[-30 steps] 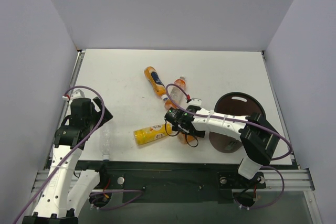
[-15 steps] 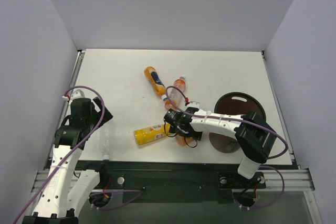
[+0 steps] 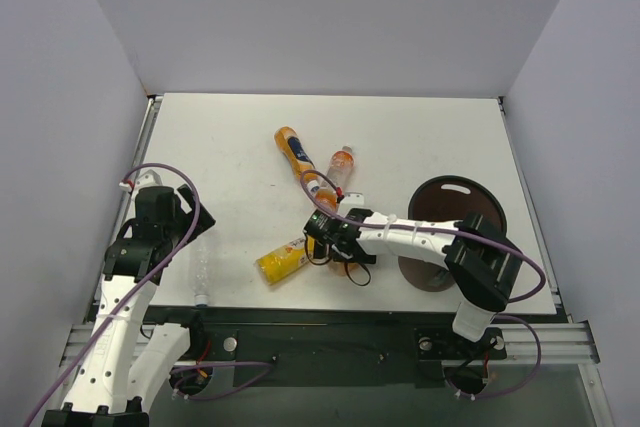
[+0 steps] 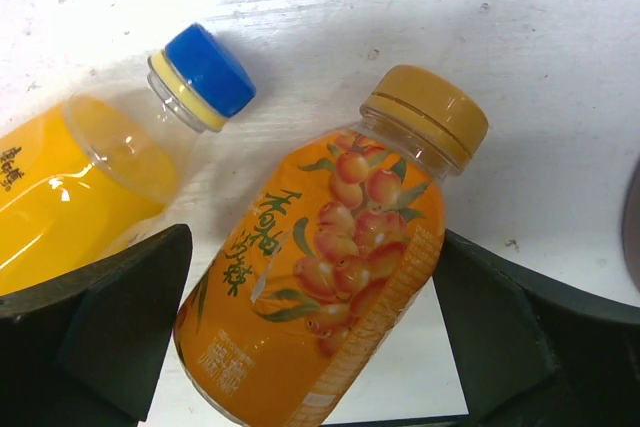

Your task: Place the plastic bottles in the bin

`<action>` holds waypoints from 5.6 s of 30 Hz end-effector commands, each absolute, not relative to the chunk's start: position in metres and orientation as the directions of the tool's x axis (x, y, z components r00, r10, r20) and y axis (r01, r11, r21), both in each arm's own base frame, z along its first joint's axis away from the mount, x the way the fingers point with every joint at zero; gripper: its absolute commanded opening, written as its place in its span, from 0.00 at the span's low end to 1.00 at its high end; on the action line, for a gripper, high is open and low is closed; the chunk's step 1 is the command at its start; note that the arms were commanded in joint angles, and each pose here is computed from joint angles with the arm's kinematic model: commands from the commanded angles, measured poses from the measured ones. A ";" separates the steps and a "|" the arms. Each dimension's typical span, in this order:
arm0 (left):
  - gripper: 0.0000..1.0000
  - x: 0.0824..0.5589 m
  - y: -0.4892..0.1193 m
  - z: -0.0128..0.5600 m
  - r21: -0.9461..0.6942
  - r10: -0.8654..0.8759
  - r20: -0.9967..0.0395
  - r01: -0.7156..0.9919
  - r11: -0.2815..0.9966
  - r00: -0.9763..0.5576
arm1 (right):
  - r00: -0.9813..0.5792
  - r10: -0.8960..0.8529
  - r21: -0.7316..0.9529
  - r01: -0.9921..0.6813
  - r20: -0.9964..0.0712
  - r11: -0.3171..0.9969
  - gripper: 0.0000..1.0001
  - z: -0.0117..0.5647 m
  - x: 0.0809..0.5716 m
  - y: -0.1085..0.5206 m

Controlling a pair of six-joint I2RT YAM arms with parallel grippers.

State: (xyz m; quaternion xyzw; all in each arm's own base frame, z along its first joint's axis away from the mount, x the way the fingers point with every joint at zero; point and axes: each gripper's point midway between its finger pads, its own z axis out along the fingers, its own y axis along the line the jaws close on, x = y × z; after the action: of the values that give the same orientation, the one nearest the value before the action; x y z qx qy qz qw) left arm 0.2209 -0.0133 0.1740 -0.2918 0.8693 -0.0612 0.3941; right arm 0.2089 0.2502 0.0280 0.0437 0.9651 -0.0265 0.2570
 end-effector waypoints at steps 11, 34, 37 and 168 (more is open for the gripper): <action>0.97 0.229 -0.012 0.180 -0.349 -0.553 -0.672 -0.448 0.823 -0.493 | -0.865 0.214 0.141 0.168 -0.453 0.976 0.96 0.019 0.206 0.250; 0.97 0.229 -0.012 0.179 -0.347 -0.553 -0.669 -0.450 0.823 -0.496 | -0.798 0.182 0.056 0.183 -0.574 0.981 0.91 0.045 0.226 0.228; 0.97 0.229 -0.012 0.179 -0.348 -0.553 -0.669 -0.449 0.823 -0.496 | -0.788 0.189 0.052 0.196 -0.586 0.979 0.92 0.049 0.228 0.223; 0.97 0.226 -0.018 0.180 -0.359 -0.555 -0.667 -0.439 0.824 -0.497 | -0.902 0.284 0.347 0.166 -0.324 0.923 0.86 0.029 0.219 0.372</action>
State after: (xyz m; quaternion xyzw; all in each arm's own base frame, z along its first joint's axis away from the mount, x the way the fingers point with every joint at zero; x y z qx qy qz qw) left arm 0.2200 -0.0189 0.1694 -0.2847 0.8745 -0.0651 0.3873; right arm 0.2300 0.3569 0.0424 0.0819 0.9603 0.1362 0.2294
